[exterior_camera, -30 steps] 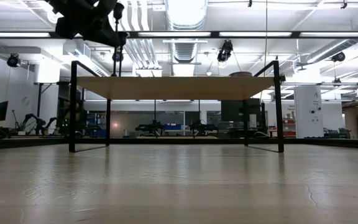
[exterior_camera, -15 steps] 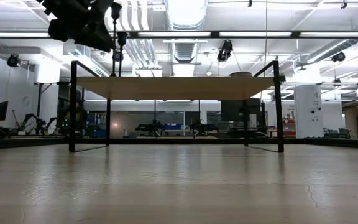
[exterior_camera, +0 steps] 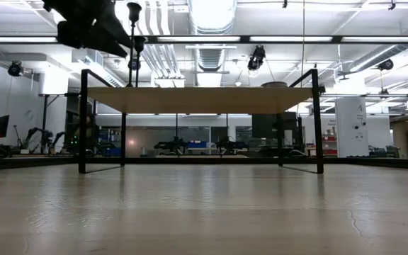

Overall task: Pick & Place candle stick holders
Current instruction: Put the black holder on the shelf

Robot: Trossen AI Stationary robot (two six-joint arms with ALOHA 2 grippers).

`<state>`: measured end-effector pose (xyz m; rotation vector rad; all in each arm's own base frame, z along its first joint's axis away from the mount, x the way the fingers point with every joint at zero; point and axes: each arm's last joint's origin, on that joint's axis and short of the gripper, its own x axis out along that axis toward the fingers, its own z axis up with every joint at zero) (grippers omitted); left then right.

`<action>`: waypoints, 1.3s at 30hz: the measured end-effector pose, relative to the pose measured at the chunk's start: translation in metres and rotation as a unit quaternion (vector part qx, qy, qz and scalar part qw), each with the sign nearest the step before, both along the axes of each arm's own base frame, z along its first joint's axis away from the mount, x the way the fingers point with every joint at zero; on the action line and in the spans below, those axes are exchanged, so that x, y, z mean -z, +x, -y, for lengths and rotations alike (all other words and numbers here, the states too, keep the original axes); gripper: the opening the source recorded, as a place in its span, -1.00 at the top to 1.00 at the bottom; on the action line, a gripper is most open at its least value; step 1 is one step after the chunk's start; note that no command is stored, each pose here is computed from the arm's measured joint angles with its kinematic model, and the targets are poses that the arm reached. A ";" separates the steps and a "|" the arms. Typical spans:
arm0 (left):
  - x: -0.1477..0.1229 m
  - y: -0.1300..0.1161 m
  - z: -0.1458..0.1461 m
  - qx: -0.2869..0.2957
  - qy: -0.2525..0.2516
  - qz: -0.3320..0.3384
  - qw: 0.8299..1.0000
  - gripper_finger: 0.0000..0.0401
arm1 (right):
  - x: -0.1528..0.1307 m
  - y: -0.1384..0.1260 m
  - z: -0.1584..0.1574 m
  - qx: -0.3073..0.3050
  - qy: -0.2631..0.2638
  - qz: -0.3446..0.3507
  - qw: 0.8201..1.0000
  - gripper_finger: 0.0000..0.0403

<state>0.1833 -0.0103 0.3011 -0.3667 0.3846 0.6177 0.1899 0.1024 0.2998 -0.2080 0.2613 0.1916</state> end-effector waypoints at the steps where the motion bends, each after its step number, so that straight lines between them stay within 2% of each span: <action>1: 0.000 0.000 0.002 0.011 -0.004 -0.001 1.000 0.20 | 0.000 0.000 0.000 0.000 0.000 0.000 1.000 0.96; 10: -0.001 0.000 0.025 0.079 -0.005 0.005 0.997 0.20 | 0.000 0.000 0.000 0.002 0.007 -0.001 1.000 0.96; 16: -0.011 -0.001 0.049 0.142 0.021 0.051 0.988 0.20 | 0.001 0.000 0.000 0.014 0.054 -0.014 0.998 0.96; 21: -0.015 0.000 0.067 0.183 0.053 0.080 0.978 0.20 | 0.008 -0.004 -0.004 -0.016 0.084 -0.060 0.995 0.96; 31: 0.006 0.013 0.082 0.213 0.082 0.095 0.969 0.20 | 0.021 -0.024 -0.023 -0.043 0.132 -0.153 0.979 0.96; 39: 0.010 0.021 0.089 0.241 0.107 0.139 0.955 0.20 | 0.035 -0.044 -0.041 -0.020 0.165 -0.230 0.959 0.96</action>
